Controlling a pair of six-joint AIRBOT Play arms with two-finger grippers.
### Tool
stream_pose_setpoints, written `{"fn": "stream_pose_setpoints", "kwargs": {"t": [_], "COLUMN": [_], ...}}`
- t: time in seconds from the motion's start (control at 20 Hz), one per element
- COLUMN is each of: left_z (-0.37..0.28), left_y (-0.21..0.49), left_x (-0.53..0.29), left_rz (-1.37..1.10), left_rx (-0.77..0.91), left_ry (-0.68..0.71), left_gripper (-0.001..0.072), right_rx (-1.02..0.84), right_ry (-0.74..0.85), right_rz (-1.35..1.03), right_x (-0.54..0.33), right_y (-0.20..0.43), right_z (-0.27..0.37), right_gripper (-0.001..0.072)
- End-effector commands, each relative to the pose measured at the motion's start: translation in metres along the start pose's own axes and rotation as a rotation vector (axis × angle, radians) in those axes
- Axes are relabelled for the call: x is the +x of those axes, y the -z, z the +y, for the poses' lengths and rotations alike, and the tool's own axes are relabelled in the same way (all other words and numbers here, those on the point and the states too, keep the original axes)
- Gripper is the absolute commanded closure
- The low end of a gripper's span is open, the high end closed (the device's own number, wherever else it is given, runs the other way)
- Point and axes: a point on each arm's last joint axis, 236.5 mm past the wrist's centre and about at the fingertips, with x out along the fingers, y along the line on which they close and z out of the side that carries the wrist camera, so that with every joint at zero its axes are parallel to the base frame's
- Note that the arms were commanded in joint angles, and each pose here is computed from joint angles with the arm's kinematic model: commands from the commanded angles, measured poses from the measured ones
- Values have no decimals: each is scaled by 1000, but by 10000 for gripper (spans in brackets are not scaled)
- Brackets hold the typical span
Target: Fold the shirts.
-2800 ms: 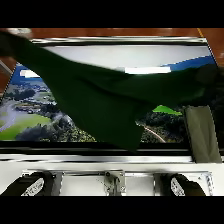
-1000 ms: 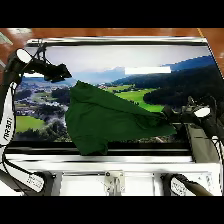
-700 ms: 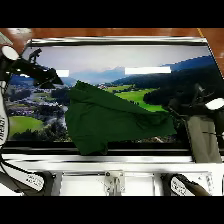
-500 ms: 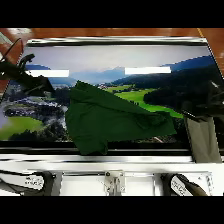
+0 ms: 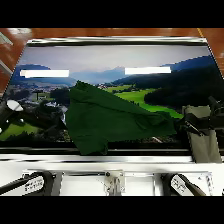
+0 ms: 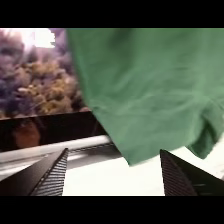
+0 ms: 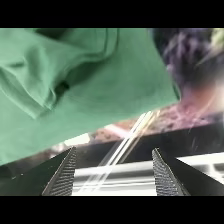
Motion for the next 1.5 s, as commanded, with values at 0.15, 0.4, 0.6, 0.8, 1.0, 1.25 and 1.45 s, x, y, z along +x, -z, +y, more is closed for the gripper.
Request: {"fn": "stream_pose_setpoints", "kwargs": {"t": [0.15, 0.4, 0.6, 0.8, 1.0, 1.25, 1.45], "left_z": [12, -14, -25, -31, -37, -44, -42], "left_y": [2, -8, -10, -9, -10, -13, -16], "left_x": [45, 72, 76, 68, 59, 49, 46], "left_rz": [-59, -55, -57, -77, -101, -139, -150], "left_rx": [-46, -65, -38, 27, 48, 74, 64], "left_ry": [6, 106, 137, 144, 149, 153, 156], "left_gripper": [0, 90, 649, 672, 671, 672, 672], "right_rx": [26, 38, 94, 147, 187, 248, 281], "right_ry": [-23, -3, 28, -8, 9, 31, 22], "right_rz": [26, 28, 103, 148, 125, 88, 88], "right_x": [11, 11, 25, 49, 63, 79, 91], "right_y": [9, 10, 18, 14, 3, -10, -14], "right_z": [-1, -5, -20, -24, -34, -47, -51], "right_gripper": [119, 74, 64, 64, 66, 66, 68]}}
